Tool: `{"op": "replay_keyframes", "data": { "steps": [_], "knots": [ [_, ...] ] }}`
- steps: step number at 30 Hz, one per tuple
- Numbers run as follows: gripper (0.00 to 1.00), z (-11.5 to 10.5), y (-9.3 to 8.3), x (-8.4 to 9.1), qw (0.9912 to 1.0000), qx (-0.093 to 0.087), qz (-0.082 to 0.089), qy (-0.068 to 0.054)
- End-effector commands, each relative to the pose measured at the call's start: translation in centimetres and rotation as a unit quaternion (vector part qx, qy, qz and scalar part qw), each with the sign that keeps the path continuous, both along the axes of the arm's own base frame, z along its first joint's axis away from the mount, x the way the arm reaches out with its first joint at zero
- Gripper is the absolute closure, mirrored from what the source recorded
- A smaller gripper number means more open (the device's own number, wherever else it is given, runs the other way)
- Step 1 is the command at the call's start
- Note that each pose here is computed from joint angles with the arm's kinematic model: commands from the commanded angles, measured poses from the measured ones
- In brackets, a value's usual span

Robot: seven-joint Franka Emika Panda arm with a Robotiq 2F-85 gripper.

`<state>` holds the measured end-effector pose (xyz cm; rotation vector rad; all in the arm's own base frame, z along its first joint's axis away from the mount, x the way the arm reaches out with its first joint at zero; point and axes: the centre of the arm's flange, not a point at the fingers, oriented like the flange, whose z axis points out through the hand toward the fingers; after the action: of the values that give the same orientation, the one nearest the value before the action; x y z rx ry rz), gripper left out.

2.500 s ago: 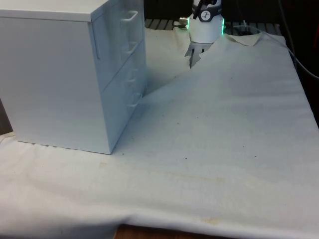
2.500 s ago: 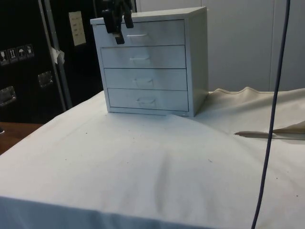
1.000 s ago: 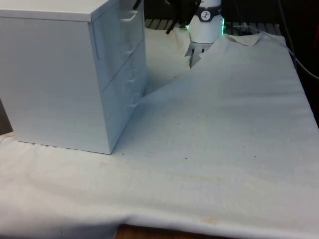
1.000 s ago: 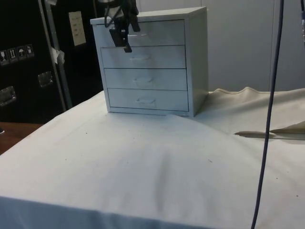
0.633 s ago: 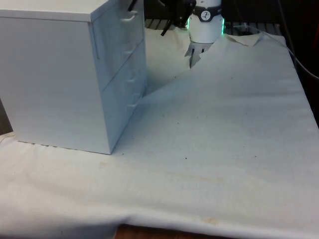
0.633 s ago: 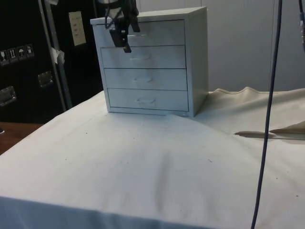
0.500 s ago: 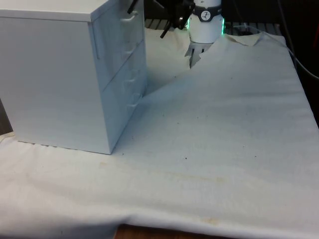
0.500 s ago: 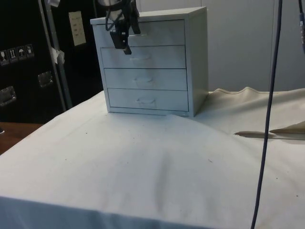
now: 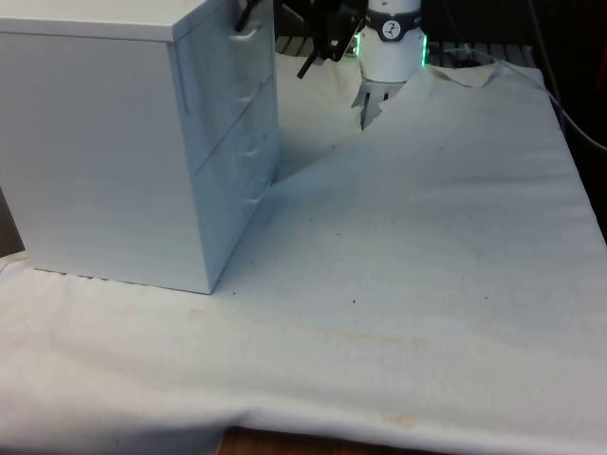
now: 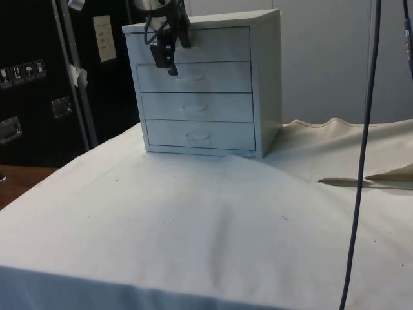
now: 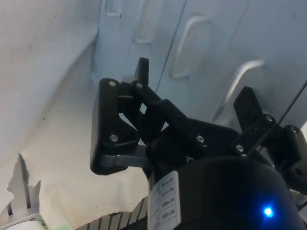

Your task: Open the drawer, then close it.

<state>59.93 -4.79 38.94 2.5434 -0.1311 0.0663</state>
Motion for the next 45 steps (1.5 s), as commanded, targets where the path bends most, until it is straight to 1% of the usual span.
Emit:
{"op": "replay_keyframes", "data": {
  "steps": [1, 2, 3, 4, 10, 11, 12, 13, 18, 19, 20, 21, 22, 23, 25, 26, 29, 30, 31, 32, 33, 38, 39, 40, 41, 42, 45],
  "knots": [
    [0.0, -0.14, -0.09, 0.05, 0.99998, 0.001, 0.001, -0.006],
    [0.0, -0.17, -0.08, 0.07, 0.99998, 0.001, 0.001, -0.006],
    [0.0, -0.06, -0.05, -0.01, 1.0, 0.0, -0.001, -0.001],
    [0.0, -0.26, -0.08, 0.06, 0.99998, 0.0, 0.001, -0.006],
    [0.0, -0.52, -0.02, 0.12, 0.99995, -0.001, -0.003, -0.009],
    [0.0, -0.56, -0.02, 0.12, 0.99995, -0.001, -0.003, -0.009],
    [0.0, -0.48, 0.04, 0.1, 0.99997, -0.002, -0.005, -0.004],
    [0.0, -0.5, 0.0, 0.16, 0.99994, -0.001, -0.004, -0.011],
    [0.0, -0.49, 0.25, 0.25, 0.99989, -0.004, -0.005, -0.014],
    [0.02, -0.49, 0.3, 0.25, 0.99988, -0.004, -0.006, -0.014],
    [0.06, -0.53, 0.3, 0.25, 0.99988, -0.005, -0.006, -0.014],
    [0.16, -0.47, 0.31, 0.28, 0.99985, -0.005, -0.007, -0.015],
    [0.22, -0.48, 0.25, 0.19, 0.99991, -0.004, -0.008, -0.01],
    [0.22, -0.49, 0.41, 0.28, 0.99985, -0.007, -0.006, -0.015],
    [0.33, -0.43, 0.38, 0.27, 0.99982, -0.009, -0.006, -0.016],
    [0.4, -0.47, 0.42, 0.25, 0.99981, -0.01, -0.006, -0.016],
    [0.55, -0.47, 0.4, 0.25, 0.99978, -0.012, -0.007, -0.016],
    [0.64, -0.39, 0.41, 0.23, 0.99973, -0.015, -0.007, -0.017],
    [0.68, -0.37, 0.43, 0.21, 0.99972, -0.016, -0.007, -0.016],
    [0.72, -0.05, -0.08, 0.25, 0.99966, -0.021, -0.008, -0.012],
    [0.72, -0.39, 0.47, 0.19, 0.99971, -0.017, -0.007, -0.015],
    [0.93, -0.32, 0.47, 0.17, 0.99966, -0.02, -0.007, -0.016],
    [1.0, -0.32, 0.47, 0.17, 0.99966, -0.02, -0.007, -0.016],
    [1.0, -0.32, 0.47, 0.17, 0.99966, -0.02, -0.007, -0.016],
    [1.0, 0.2, -0.18, 0.23, 0.99951, -0.028, -0.008, -0.012],
    [1.0, -0.32, 0.47, 0.17, 0.99966, -0.02, -0.007, -0.016],
    [1.0, -0.32, 0.47, 0.17, 0.99966, -0.02, -0.007, -0.016]
  ]
}}
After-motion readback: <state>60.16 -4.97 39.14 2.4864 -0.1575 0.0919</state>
